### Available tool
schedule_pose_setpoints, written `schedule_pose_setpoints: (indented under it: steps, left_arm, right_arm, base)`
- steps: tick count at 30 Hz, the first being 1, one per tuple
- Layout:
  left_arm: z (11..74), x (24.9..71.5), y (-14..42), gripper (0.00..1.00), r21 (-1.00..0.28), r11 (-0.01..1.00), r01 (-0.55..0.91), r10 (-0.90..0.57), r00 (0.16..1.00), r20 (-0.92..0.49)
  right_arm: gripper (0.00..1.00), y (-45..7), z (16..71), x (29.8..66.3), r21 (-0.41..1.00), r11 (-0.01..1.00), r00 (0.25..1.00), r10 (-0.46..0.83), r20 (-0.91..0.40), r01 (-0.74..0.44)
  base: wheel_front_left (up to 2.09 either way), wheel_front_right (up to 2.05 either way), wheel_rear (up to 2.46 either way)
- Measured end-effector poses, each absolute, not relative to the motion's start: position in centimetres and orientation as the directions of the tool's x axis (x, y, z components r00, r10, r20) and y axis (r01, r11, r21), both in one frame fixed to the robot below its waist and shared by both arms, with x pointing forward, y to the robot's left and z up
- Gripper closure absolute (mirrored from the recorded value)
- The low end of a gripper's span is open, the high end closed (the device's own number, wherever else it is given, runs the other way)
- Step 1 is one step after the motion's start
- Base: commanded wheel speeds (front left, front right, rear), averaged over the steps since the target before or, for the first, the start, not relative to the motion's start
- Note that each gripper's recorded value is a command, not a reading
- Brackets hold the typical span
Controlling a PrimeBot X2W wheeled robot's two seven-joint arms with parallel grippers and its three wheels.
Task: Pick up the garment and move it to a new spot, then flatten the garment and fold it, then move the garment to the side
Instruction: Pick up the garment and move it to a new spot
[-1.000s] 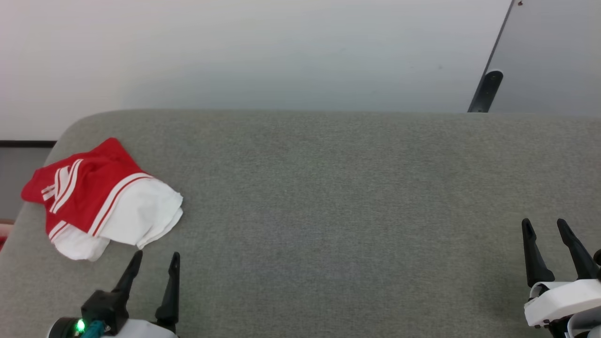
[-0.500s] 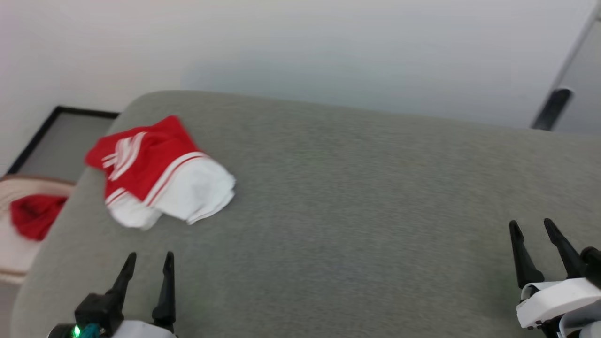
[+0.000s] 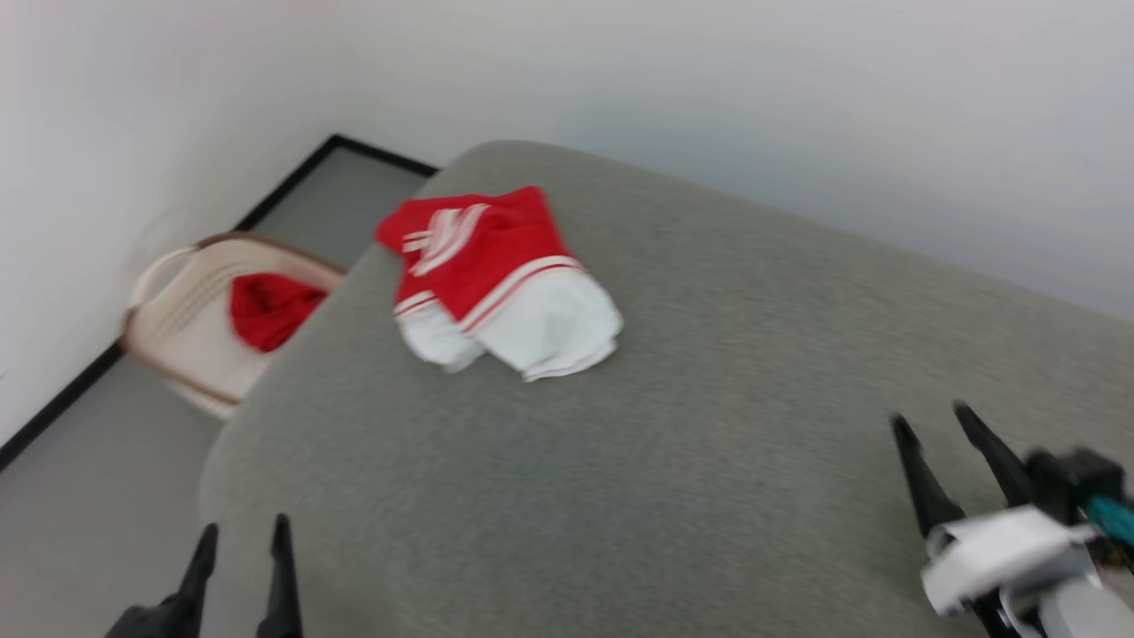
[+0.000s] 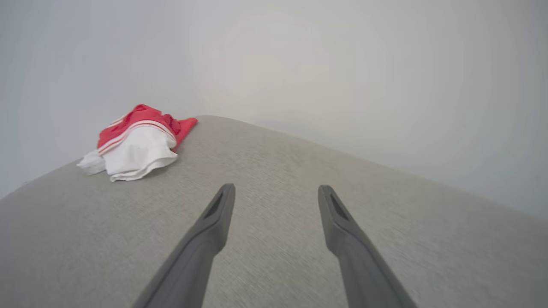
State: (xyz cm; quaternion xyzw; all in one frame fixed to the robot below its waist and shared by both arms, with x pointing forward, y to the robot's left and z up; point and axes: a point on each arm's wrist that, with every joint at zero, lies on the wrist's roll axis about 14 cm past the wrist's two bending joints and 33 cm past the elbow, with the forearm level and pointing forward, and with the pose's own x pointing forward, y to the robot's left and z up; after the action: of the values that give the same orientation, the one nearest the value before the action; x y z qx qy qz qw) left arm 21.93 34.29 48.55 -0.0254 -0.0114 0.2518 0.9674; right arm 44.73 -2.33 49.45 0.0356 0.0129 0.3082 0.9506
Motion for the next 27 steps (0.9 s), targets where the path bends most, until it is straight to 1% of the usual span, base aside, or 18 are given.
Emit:
schedule_pose_setpoints:
  steps: [3,7,13,17,20,23,27]
  left_arm:
    - [48.8,19.4,35.5,0.0,-0.069,0.823,-0.564,0.566,0.824,0.016]
    - [48.7,17.0,36.1,0.0,-0.074,0.774,-0.629,0.632,0.775,0.008]
    - [48.7,15.4,36.3,0.0,-0.071,0.735,-0.674,0.676,0.737,-0.003]
    - [48.7,14.9,36.3,0.0,-0.074,0.725,-0.684,0.686,0.727,-0.003]
    - [49.1,15.3,36.3,0.0,-0.079,0.733,-0.675,0.678,0.735,0.01]
    - [50.2,16.9,36.3,0.0,-0.079,0.763,-0.642,0.646,0.761,0.05]
    - [52.8,20.4,36.4,0.0,-0.046,0.825,-0.563,0.563,0.816,0.131]
  right_arm:
    - [0.0,2.0,50.9,45.2,0.056,0.737,0.739,0.674,0.028,-0.674]
    - [0.0,6.1,50.9,44.9,0.051,0.657,0.658,0.752,0.021,-0.752]
    - [0.0,9.0,49.9,44.5,0.07,0.59,0.591,0.806,-0.01,-0.804]
    - [0.0,9.5,49.5,44.3,0.069,0.575,0.575,0.818,-0.025,-0.815]
    - [0.0,9.4,49.6,44.5,0.079,0.578,0.578,0.816,-0.025,-0.812]
    - [0.0,9.0,50.1,44.8,0.077,0.586,0.587,0.809,-0.014,-0.806]
    - [0.0,7.6,49.9,45.1,0.085,0.614,0.615,0.788,-0.01,-0.785]
  base:
    - [0.0,0.0,0.0]
    - [0.0,0.0,0.0]
    - [0.0,0.0,0.0]
    - [0.0,0.0,0.0]
    - [0.0,0.0,0.0]
    - [0.0,0.0,0.0]
    - [0.0,0.0,0.0]
